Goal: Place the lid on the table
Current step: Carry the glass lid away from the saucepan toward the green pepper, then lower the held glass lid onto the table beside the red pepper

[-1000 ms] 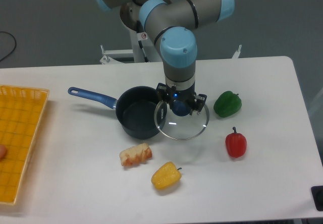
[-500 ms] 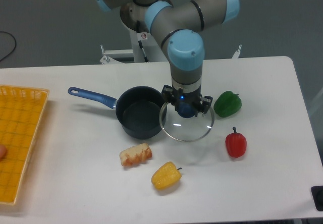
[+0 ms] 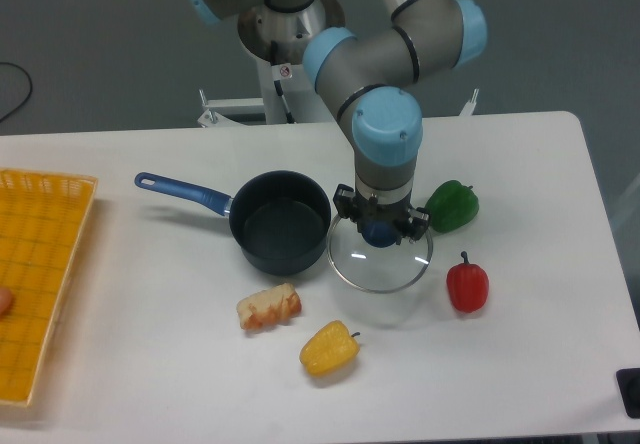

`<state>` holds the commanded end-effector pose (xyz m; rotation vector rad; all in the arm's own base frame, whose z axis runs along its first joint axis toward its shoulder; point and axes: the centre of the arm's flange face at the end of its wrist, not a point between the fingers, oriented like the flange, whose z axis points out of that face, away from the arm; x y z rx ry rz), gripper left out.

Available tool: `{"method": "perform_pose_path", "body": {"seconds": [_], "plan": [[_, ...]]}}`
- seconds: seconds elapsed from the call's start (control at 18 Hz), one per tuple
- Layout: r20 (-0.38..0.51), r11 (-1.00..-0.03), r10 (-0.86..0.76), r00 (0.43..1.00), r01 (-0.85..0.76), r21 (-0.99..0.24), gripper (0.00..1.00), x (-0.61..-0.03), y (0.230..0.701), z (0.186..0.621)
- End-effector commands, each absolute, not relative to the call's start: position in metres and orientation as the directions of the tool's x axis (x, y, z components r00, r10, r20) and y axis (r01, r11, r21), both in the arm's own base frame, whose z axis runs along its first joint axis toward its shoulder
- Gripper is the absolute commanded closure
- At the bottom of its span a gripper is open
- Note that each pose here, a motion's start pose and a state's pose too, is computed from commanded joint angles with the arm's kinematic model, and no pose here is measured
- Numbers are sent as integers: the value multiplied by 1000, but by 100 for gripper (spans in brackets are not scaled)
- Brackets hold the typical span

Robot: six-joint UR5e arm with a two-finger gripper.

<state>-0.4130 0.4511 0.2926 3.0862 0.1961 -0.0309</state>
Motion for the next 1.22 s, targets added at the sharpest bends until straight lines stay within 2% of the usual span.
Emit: {"method": "perform_pose_path", "body": {"seconds": [0.83,1.22], "plan": [[13,-988,127,992,126,87,42,-431,463,232],[22,-988,130,991,128,91,42,-432,464,227]]}}
